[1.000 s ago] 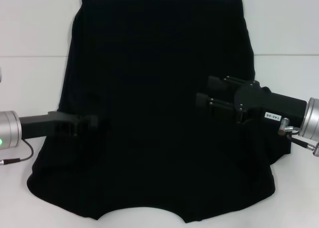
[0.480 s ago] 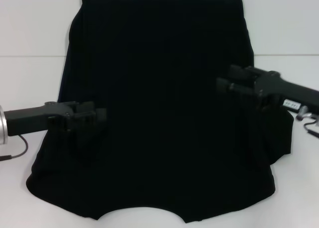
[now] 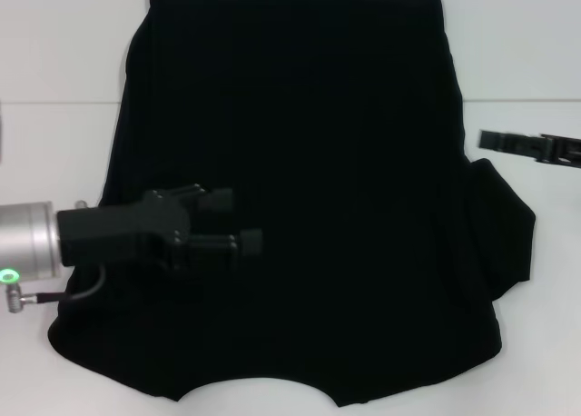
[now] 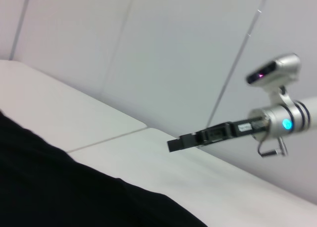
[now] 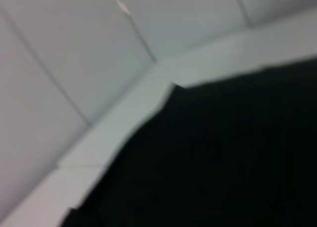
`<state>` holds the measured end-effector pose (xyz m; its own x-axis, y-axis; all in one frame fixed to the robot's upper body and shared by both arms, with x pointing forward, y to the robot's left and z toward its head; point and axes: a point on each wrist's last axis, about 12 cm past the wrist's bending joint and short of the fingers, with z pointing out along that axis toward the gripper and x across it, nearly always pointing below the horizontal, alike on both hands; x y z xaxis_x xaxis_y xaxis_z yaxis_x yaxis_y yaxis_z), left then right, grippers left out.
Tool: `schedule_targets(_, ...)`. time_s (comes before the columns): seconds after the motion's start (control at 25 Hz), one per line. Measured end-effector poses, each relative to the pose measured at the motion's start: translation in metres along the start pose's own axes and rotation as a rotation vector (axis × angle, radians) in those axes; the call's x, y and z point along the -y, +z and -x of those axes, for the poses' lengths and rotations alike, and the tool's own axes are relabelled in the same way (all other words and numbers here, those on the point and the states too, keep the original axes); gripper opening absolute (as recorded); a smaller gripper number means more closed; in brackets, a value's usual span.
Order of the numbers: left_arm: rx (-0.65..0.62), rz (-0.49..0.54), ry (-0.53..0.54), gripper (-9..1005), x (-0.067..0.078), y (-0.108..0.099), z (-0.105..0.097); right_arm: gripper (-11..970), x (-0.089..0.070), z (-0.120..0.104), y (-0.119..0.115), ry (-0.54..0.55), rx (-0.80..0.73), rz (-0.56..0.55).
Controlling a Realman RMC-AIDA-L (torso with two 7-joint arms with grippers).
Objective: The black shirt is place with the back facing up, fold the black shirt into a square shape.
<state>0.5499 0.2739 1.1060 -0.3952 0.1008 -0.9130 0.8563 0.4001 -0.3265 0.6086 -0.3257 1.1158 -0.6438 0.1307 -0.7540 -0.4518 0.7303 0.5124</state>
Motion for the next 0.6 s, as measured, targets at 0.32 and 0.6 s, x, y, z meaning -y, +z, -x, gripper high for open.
schedule_targets(0.32,-0.038,-0.004,0.117,932,0.001,0.011,-0.006,711,0.016,0.002,-0.018,0.127,-0.132,-0.146)
schedule_targets(0.6,-0.068,0.005,0.154,948,0.0,0.014,-0.008,710,0.022,-0.008,-0.019,0.192,-0.197,-0.201)
